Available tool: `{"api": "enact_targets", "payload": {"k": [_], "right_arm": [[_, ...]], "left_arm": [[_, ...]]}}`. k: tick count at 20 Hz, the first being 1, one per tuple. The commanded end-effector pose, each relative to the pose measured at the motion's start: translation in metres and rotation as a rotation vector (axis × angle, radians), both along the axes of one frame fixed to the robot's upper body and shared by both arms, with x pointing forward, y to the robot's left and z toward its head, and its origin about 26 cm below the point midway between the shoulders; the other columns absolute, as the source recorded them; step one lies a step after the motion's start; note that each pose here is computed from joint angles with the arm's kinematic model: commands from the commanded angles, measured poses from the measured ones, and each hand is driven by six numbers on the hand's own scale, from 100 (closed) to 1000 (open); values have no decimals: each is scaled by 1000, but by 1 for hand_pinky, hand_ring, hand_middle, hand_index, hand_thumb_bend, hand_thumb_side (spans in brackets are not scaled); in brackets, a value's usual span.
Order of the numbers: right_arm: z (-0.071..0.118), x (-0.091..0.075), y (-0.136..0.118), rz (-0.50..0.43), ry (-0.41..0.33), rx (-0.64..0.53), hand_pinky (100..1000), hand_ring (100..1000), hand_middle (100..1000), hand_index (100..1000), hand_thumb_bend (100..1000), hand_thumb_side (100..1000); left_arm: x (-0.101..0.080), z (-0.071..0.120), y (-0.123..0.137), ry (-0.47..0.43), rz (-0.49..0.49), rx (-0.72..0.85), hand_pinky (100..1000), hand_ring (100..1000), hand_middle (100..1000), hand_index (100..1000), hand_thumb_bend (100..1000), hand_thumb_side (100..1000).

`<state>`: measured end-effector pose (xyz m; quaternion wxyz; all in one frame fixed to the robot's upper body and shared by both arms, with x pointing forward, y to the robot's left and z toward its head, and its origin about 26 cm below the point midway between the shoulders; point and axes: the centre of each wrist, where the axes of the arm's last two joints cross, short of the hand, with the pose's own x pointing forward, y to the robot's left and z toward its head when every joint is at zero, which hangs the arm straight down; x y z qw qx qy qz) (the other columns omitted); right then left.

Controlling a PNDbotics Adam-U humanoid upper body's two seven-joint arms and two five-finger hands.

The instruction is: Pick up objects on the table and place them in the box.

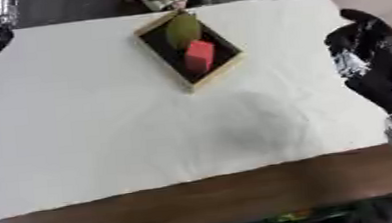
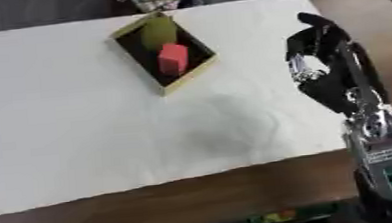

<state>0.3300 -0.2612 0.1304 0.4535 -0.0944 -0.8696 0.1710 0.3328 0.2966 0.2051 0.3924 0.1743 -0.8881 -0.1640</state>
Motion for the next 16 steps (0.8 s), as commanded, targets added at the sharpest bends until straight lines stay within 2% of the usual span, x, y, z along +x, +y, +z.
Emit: {"api": "enact_targets", "payload": {"k": [1, 4, 7, 16], "right_arm": [[7, 0, -4, -12, -24, 3, 709, 696, 614, 885, 100, 456], [5, 0, -2, -2, -20, 5, 708, 695, 614, 885, 100, 463], [4, 0, 0, 9, -17, 7, 707, 694, 613, 885, 100, 466], [5, 0, 0, 9, -22, 10, 705, 691, 611, 884, 100, 471]], "left_arm": [[-6, -10, 3, -34, 39, -65, 623, 645, 621, 784, 100, 555], [-21, -31, 1, -29, 54, -83, 622, 644, 620, 788, 100, 559], [-32, -40, 0, -17, 64, -92, 620, 641, 616, 787, 100, 570], [-35, -50, -1, 15, 69, -103, 611, 626, 602, 783, 100, 591]]}}
